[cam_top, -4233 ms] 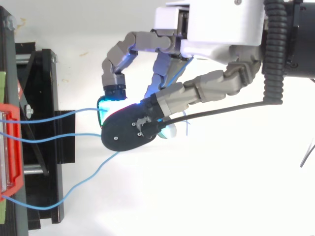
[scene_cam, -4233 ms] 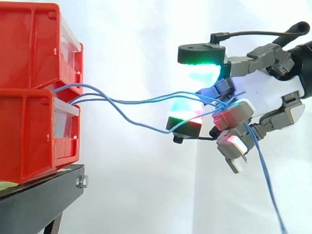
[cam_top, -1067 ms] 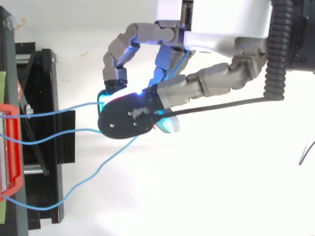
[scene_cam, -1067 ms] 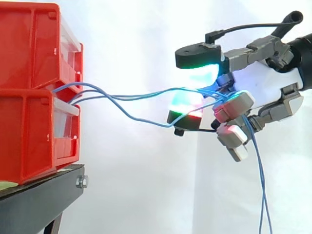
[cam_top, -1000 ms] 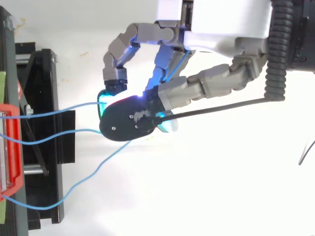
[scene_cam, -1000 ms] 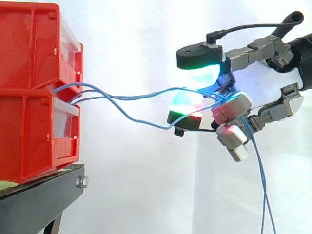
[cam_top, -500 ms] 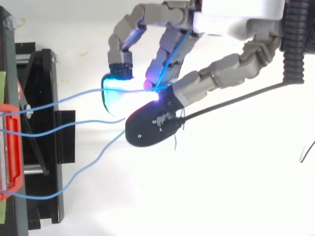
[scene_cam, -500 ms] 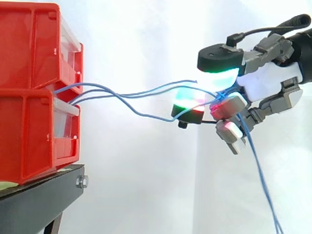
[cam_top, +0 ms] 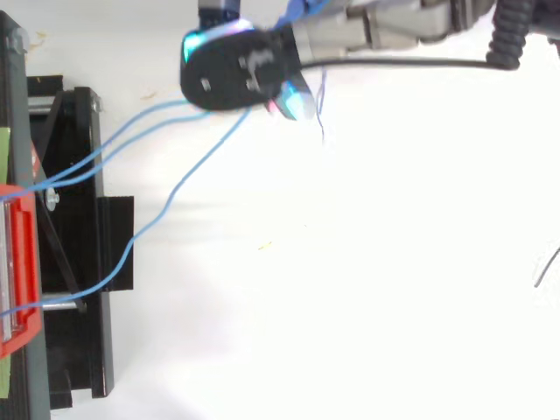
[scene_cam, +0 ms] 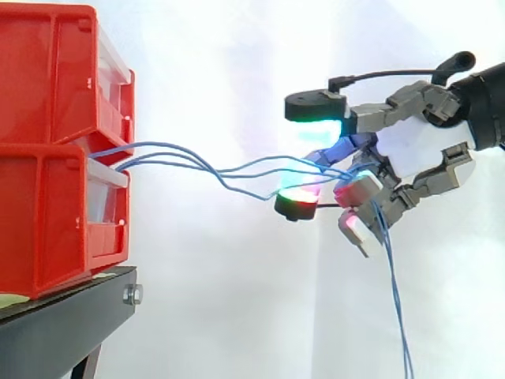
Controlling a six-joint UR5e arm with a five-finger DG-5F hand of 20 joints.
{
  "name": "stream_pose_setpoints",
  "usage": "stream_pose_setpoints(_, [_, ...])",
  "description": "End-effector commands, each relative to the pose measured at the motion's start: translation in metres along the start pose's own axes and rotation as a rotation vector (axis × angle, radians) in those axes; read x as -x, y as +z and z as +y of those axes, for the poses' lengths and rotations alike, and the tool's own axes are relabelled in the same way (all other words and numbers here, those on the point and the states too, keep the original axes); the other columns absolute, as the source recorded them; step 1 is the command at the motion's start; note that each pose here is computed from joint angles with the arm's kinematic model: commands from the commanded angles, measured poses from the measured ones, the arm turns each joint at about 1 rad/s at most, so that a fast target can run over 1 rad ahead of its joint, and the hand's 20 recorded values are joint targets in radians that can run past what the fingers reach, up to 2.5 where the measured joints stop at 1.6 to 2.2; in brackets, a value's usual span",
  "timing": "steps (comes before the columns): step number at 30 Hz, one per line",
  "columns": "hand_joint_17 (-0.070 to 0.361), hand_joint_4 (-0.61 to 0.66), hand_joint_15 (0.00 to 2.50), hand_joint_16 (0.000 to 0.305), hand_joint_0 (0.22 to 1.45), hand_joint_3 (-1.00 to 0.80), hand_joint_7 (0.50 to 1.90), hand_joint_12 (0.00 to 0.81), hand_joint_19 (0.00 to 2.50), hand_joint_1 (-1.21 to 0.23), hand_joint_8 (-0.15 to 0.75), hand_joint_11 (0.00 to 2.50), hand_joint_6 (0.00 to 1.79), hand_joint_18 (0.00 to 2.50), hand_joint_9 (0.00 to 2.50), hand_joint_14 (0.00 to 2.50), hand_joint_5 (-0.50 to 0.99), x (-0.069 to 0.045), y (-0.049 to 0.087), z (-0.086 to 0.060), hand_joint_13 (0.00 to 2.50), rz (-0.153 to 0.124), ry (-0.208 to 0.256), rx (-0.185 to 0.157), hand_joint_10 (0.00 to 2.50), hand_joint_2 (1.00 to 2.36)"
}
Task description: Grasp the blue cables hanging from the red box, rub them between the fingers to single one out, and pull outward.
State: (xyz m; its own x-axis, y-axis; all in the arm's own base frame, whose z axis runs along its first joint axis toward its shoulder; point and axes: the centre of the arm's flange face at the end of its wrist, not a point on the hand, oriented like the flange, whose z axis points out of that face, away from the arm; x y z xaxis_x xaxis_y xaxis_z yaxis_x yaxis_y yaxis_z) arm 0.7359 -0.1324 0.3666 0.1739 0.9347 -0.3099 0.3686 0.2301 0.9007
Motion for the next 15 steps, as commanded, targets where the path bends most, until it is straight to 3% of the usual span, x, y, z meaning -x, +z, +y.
stream_pose_setpoints(1, [0.124, 0.06, 0.75, 0.055, 0.55, -0.49, 0.91, 0.386, 0.69, -0.4, 0.272, 1.19, 0.88, 0.8, 1.26, 0.03, -0.15, 0.002, 0.004, 0.003, 1.02, -0.036, 0.013, 0.034, 0.02, 1.0])
stream_pose_setpoints(3, [0.123, 0.06, 0.75, 0.055, 0.57, -0.46, 0.91, 0.382, 0.69, -0.4, 0.271, 1.21, 0.88, 0.81, 1.27, 0.03, -0.14, 0.002, 0.006, 0.003, 1.04, -0.04, 0.017, 0.047, 0.02, 1.0])
stream_pose_setpoints(9, [0.121, 0.06, 0.75, 0.054, 0.58, -0.3, 0.93, 0.379, 0.68, -0.59, 0.267, 1.23, 0.89, 0.83, 1.25, 0.03, -0.15, -0.001, 0.006, 0.004, 1.04, -0.04, 0.017, 0.05, 0.02, 1.01])
stream_pose_setpoints(12, [0.12, 0.06, 0.74, 0.053, 0.59, -0.31, 0.9, 0.379, 0.68, -0.6, 0.268, 1.24, 0.89, 0.83, 1.24, 0.03, -0.15, -0.002, 0.006, 0.004, 1.04, -0.043, 0.023, 0.05, 0.02, 1.01])
stream_pose_setpoints(15, [0.121, 0.07, 0.75, 0.054, 0.57, -0.39, 0.9, 0.377, 0.68, -0.59, 0.266, 1.23, 0.89, 0.84, 1.26, 0.03, -0.15, -0.008, 0.005, -0.001, 1.05, -0.029, 0.023, 0.036, 0.02, 1.01])
